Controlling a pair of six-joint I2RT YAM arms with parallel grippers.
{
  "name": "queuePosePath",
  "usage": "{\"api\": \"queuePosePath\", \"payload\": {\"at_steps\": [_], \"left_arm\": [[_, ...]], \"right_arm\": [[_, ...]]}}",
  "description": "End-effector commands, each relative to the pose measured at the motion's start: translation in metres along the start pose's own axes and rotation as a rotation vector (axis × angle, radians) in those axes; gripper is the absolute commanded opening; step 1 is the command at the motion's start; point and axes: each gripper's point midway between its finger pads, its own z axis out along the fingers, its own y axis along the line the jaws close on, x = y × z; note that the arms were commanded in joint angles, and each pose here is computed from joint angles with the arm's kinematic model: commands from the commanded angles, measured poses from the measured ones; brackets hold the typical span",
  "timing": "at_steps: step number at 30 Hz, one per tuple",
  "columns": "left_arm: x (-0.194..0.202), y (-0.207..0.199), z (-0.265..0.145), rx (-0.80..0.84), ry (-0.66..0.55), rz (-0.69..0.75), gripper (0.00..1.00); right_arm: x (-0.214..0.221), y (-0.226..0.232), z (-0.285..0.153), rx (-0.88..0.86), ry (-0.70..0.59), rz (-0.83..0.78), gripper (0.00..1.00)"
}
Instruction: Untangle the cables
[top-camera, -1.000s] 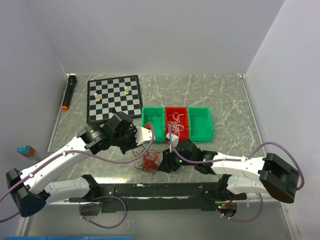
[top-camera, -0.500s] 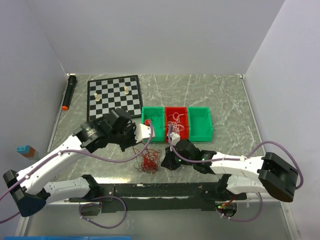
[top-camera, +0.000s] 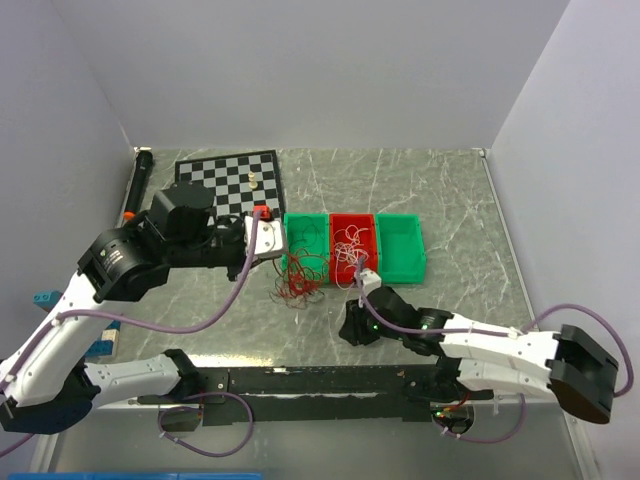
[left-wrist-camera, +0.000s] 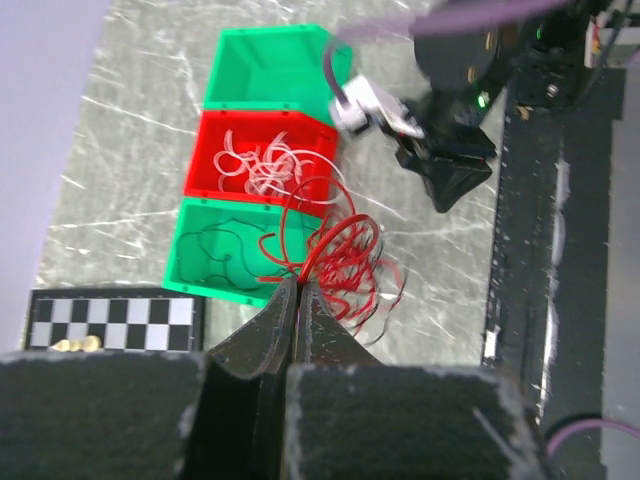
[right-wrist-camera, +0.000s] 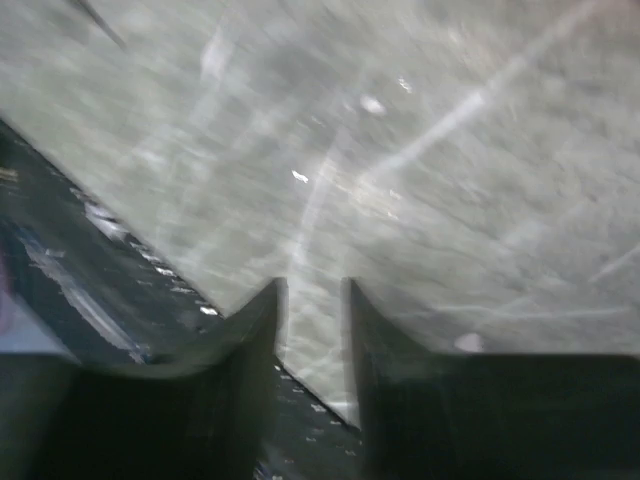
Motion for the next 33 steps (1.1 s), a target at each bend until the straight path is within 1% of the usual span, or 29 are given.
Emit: {"api": "queuePosePath", "payload": {"at_steps": [1,3,6,8,12,14,21,29,33], "left_arm": [[0.002,-0.011,0.000,0.046,-0.007,-0.026,0.01],[0.003,-0.009,0.002,0.039,-0.004,-0.027,0.01],[0.003,-0.004,0.007,0.025,-0.005,-0.033,0.01],[0.000,-0.003,0.009,0.024,-0.012,-0.036,0.01],[-0.003,-0.001,0.012,0.024,-0.020,-0.048,0.01],[-0.003,-0.001,0.014,0.026,-0.018,-0.053,0.01],[0.001,-0.002,0.017,0.028,-0.011,-0.059,0.01],[-0.002,0.001,0.018,0.024,-0.013,-0.062,0.01],[-0.007,0.003,0.020,0.024,-0.020,-0.069,0.01]], "right_arm": [[-0.060,0.045,-0.025,-0.169,-0.233,-0.037,0.52],[-0.074,0.066,-0.037,-0.277,-0.304,-0.061,0.61],[-0.083,0.090,-0.050,-0.420,-0.375,-0.108,0.67],[-0.078,0.096,-0.047,-0.461,-0.355,-0.122,0.68],[-0.064,0.104,-0.034,-0.488,-0.246,-0.121,0.67],[-0.058,0.106,-0.030,-0.509,-0.222,-0.113,0.66],[-0.051,0.101,-0.021,-0.486,-0.197,-0.110,0.65],[-0.064,0.075,-0.015,-0.352,-0.291,-0.086,0.66],[-0.067,0.065,-0.011,-0.304,-0.317,-0.062,0.66]]}}
